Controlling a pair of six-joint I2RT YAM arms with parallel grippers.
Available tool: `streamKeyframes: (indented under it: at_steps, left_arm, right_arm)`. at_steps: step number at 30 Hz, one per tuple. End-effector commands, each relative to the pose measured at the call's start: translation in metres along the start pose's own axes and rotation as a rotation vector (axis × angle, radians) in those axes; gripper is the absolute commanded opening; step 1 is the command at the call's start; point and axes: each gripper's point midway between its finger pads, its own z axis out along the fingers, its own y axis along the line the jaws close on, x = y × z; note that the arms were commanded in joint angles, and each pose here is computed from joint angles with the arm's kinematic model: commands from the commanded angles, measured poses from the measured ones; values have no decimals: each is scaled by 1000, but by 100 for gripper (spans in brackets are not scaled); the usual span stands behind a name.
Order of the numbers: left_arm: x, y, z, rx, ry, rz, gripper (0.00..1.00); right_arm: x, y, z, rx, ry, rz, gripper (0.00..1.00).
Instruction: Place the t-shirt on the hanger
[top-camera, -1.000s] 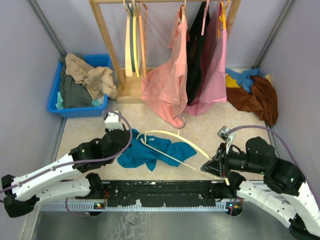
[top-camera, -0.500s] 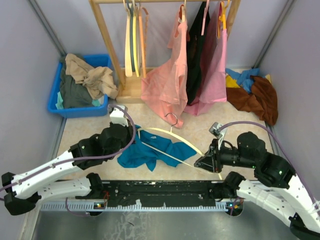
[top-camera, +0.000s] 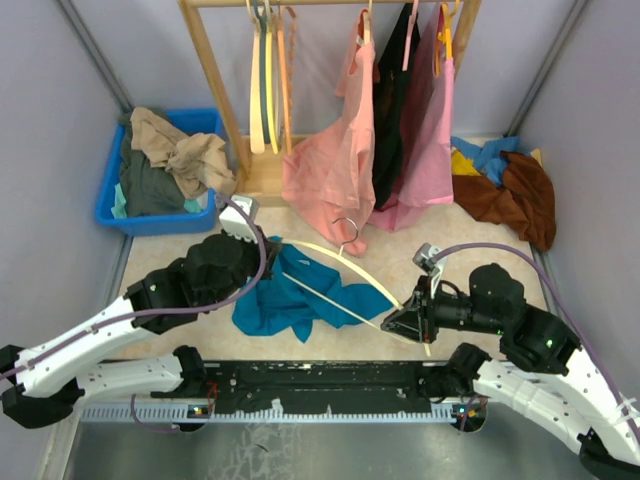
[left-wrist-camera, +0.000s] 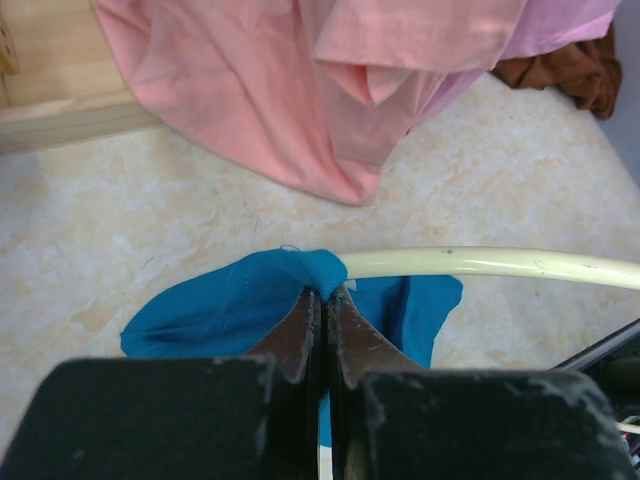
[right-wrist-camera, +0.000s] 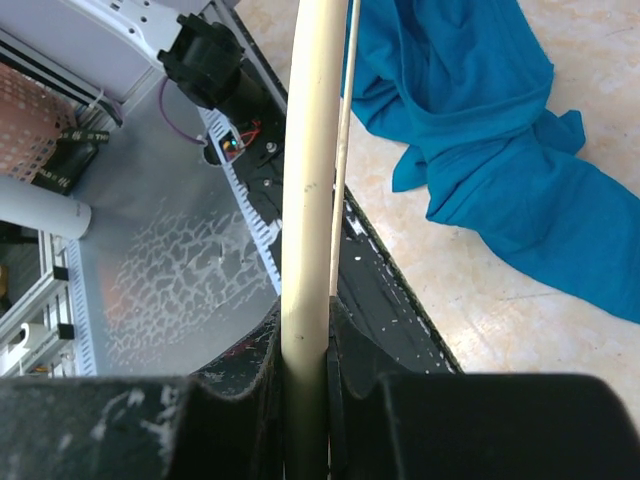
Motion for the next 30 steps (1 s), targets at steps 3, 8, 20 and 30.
streamKeyframes:
  at_steps: [3, 8, 20, 30]
  left_arm:
    - [-53, -39, -17, 168, -97, -25, 0]
    - [-71, -45, -22, 182, -115, 9, 0]
    - [-79, -17, -27, 33, -101, 46, 1]
    - [-33, -5, -11, -25, 8, 63, 1]
  right_arm:
    - [-18, 21, 1, -121, -71, -68, 0]
    - [-19, 23, -7, -106, -69, -81, 0]
    - [-26, 31, -42, -40, -77, -68, 0]
    - [-15, 35, -37, -85, -47, -34, 0]
